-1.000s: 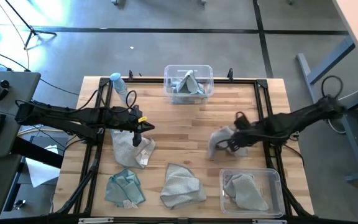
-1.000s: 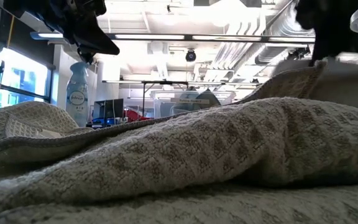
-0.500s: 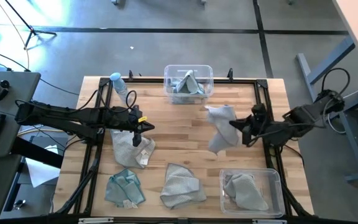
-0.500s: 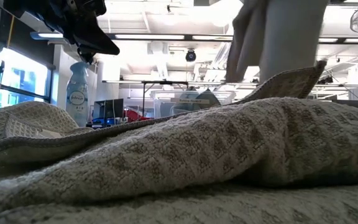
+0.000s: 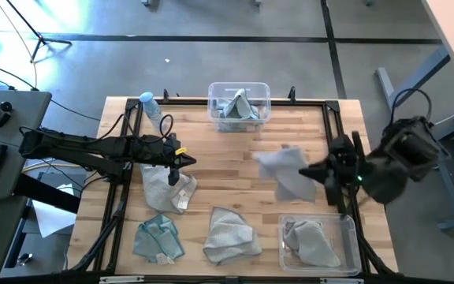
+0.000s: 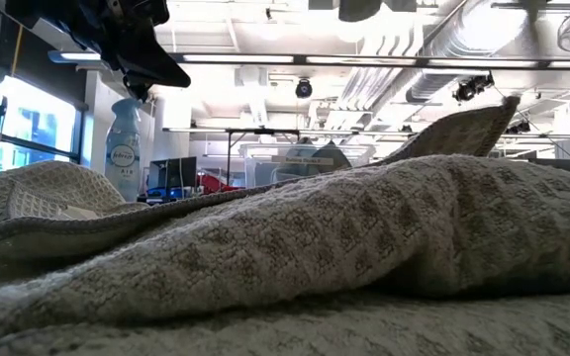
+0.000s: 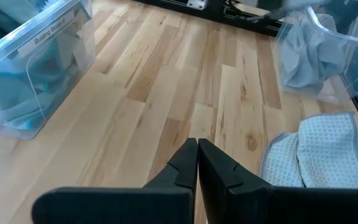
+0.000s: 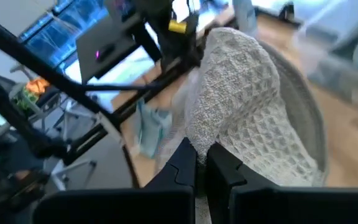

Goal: Sort microfiber towel by color & place in baskets
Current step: Put the gray towel into the bottom transparent bin

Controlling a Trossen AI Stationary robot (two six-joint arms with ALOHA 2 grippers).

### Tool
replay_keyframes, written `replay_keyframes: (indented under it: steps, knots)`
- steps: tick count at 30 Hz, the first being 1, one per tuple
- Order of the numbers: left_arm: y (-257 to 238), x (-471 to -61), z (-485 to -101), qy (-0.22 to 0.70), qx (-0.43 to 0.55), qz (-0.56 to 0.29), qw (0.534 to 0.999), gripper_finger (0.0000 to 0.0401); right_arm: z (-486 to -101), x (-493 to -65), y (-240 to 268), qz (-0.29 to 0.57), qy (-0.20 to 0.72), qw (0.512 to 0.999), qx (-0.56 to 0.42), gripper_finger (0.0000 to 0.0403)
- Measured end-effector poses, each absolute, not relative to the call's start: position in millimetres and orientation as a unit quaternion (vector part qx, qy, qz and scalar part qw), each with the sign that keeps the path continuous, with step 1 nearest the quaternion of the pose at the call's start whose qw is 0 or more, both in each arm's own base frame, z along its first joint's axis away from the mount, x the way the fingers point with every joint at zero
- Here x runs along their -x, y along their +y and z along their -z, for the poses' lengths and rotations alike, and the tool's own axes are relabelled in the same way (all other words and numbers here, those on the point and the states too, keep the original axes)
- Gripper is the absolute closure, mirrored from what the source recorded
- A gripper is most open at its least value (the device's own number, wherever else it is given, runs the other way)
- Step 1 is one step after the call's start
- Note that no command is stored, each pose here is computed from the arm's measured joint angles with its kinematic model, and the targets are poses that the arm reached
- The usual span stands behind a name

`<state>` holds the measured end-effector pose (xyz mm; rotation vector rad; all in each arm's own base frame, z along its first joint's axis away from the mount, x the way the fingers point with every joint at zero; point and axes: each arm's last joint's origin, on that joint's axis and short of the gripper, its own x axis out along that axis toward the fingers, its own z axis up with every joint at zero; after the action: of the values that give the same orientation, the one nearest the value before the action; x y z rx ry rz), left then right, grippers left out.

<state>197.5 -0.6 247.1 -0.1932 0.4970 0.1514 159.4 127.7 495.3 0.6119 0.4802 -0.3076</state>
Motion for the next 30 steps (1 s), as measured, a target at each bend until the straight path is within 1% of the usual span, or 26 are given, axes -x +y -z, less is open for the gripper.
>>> replay_keyframes:
  steps: [3, 8, 10, 12, 15, 18, 23, 25, 26, 30]
  knots:
    - [-0.6, -197.5, -247.1, 0.245, 0.091, -0.075, 0.962, 0.0401, -501.1, -153.7, 144.9, 0.152, 0.258, 0.898, -0.324, 0.0403]
    - [-0.5, -197.5, -247.0, 0.246, 0.087, -0.075, 0.963, 0.0401, -511.1, -147.3, 183.1, 0.088, 0.268, 0.883, -0.375, 0.0403]
    - [-0.5, -197.6, -247.2, 0.245, 0.086, -0.075, 0.963, 0.0401, -506.0, -140.4, 195.2, 0.088, 0.283, 0.865, -0.404, 0.0403]
    - [-0.5, -197.8, -247.5, 0.243, 0.087, -0.075, 0.963, 0.0401, -495.3, -135.0, 207.7, 0.094, 0.315, 0.836, -0.439, 0.0403]
    - [-0.5, -197.9, -247.7, 0.242, 0.087, -0.075, 0.964, 0.0401, -474.5, -132.1, 223.1, 0.122, 0.356, 0.801, -0.466, 0.0403]
    - [-0.5, -198.0, -247.8, 0.241, 0.087, -0.075, 0.964, 0.0401, -446.1, -133.5, 235.5, 0.164, 0.432, 0.752, -0.47, 0.0403]
    - [-0.5, -198.7, -249.1, 0.234, 0.085, -0.073, 0.966, 0.0401, -398.0, -129.3, 250.5, 0.258, 0.578, 0.628, -0.453, 0.0403]
    - [-0.6, -199.1, -249.9, 0.23, 0.083, -0.072, 0.967, 0.0401, -384.6, -125.3, 254.1, 0.289, 0.617, 0.585, -0.441, 0.0403]
    - [-0.6, -199.3, -250.3, 0.228, 0.083, -0.072, 0.967, 0.0401, -379.3, -124.2, 255.0, 0.302, 0.625, 0.573, -0.437, 0.0403]
    - [-0.6, -199.7, -251.2, 0.223, 0.085, -0.07, 0.969, 0.0401, -365.2, -124.1, 255.4, 0.329, 0.638, 0.555, -0.42, 0.0403]
